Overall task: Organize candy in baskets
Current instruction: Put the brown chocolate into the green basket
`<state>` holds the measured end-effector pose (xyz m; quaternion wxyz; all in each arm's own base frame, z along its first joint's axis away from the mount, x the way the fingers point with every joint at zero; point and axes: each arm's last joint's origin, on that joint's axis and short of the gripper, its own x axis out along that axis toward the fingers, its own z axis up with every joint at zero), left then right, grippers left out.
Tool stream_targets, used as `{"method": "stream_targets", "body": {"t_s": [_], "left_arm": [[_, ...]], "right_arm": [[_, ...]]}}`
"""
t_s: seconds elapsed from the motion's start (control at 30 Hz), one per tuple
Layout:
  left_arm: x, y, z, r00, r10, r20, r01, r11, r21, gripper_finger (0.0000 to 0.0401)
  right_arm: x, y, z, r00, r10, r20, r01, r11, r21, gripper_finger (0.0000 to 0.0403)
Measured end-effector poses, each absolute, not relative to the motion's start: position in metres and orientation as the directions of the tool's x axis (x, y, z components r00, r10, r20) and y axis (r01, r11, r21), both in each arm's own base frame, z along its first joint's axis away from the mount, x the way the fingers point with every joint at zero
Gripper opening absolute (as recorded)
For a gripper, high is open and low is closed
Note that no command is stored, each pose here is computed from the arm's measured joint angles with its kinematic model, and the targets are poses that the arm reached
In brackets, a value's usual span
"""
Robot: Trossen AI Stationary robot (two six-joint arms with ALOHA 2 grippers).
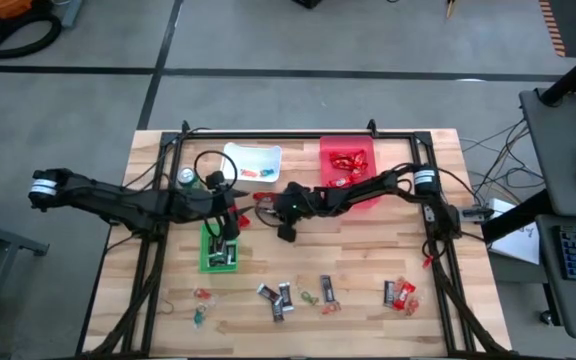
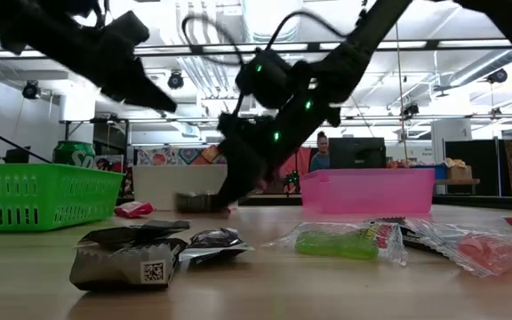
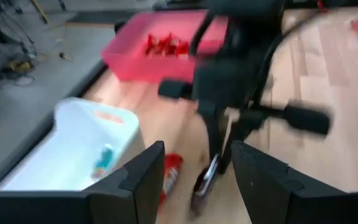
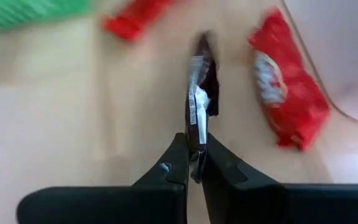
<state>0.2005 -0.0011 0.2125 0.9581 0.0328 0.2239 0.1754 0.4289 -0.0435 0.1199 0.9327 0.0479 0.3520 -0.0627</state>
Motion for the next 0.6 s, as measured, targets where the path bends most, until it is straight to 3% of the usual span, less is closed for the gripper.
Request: {"method": "stream_targets", "body": {"t_s": [0.33, 0.6], "left_arm": [[0.203, -0.007, 0.206, 0.908, 0.239, -0.343, -0.254, 0.967, 0.001, 0.0171], [0.210, -0.007, 0.220, 0.948, 0.257, -0.187, -0.269, 0.962, -0.041, 0.0171]], "right_arm": [[0.369, -0.022, 0.169, 0.827, -0.046, -0.560, 0.123, 0.987, 0.099, 0.0014], [0.331, -0.009, 0.183, 0.967, -0.018, -0.256, 0.076, 0.972, 0.222, 0.0014]]}}
